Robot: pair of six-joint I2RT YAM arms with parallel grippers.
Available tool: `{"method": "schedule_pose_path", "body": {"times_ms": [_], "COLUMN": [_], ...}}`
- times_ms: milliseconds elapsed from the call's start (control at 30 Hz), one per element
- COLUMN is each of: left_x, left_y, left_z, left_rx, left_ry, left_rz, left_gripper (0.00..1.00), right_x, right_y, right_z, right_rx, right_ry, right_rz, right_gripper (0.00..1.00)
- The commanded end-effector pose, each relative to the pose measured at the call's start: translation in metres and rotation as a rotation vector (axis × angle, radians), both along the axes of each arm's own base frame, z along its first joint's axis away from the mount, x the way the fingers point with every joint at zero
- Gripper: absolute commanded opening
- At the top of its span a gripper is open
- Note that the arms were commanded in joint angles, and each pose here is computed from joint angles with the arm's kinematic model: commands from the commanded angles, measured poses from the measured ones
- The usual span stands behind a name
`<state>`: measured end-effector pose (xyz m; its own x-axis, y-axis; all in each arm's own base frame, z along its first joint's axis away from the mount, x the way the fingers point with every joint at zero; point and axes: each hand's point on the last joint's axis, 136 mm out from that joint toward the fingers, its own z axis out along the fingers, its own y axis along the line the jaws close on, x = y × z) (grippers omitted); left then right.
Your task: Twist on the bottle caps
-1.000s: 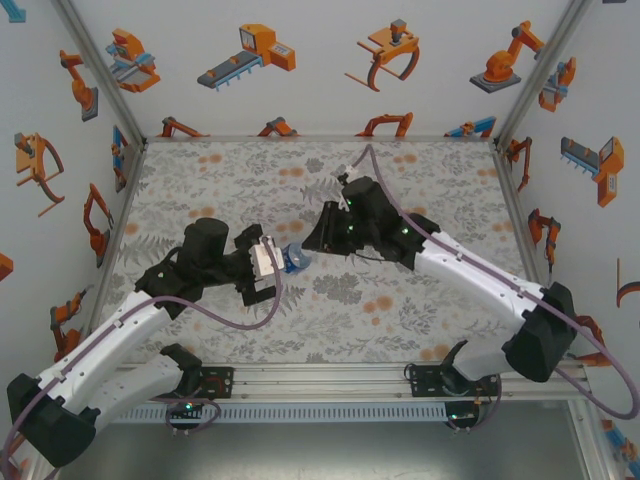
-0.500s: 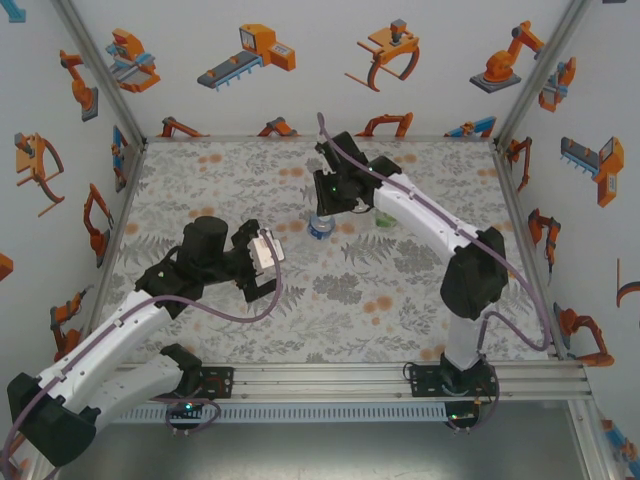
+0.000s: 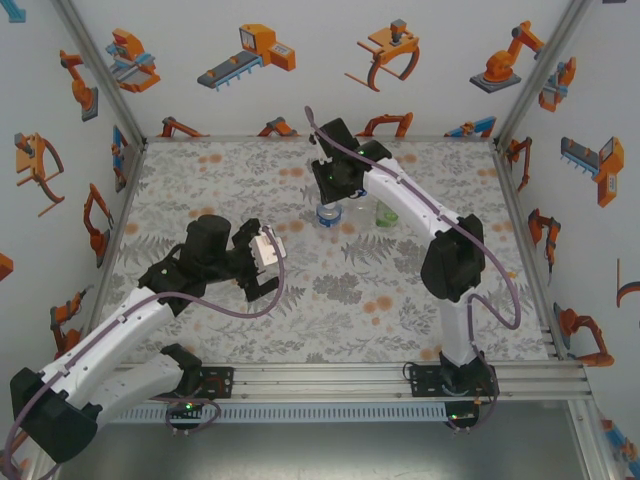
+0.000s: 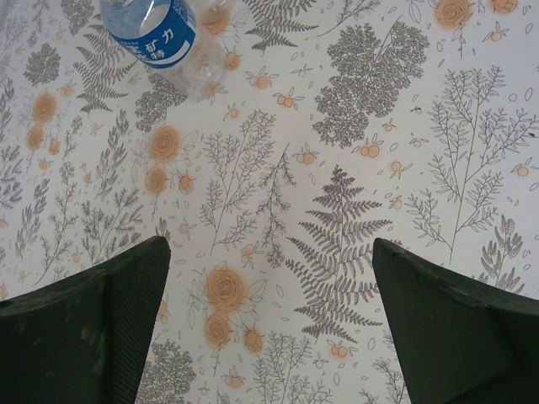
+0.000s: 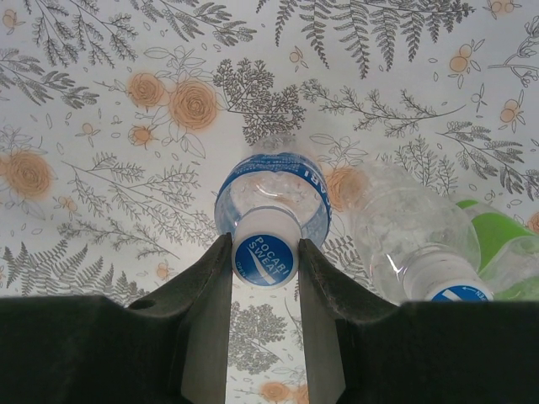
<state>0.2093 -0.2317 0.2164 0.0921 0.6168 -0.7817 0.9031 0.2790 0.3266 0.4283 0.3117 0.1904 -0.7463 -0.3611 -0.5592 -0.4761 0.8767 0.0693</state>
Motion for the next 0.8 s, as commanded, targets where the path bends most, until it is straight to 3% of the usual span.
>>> {"method": "schedule_pose_path", "body": {"times_ms": [0, 433, 600, 767], "left_x": [0.002, 0.000, 0.000, 0.004], "left_y": [-0.004, -0.005, -0.005, -0.004], "left_z": [0.018, 0.018, 0.018, 0.018], "left_rx": [-0.040, -0.040, -0.041, -0.048], "left_ry": [-0.027, -0.023, -0.024, -0.028], "left_rz": [-0.001, -0.012, -0.011, 0.005], "left_gripper": [0.97, 0.97, 0.97, 0.97], "right_x": [0.005, 0.010, 0.009, 0.010], "right_y": [-0.002, -0.003, -0.004, -0.005], "right_z": [0.000, 0.003, 0.004, 0.028], "right_rx": [-0.025, -0.033, -0.031, -0.008], "right_ry": [-0.013, -0.039, -0.033, -0.077], "right_rz": [0.007, -0.008, -0.007, -0.011], "right_gripper": [0.00, 0.01, 0.33, 0.47]}}
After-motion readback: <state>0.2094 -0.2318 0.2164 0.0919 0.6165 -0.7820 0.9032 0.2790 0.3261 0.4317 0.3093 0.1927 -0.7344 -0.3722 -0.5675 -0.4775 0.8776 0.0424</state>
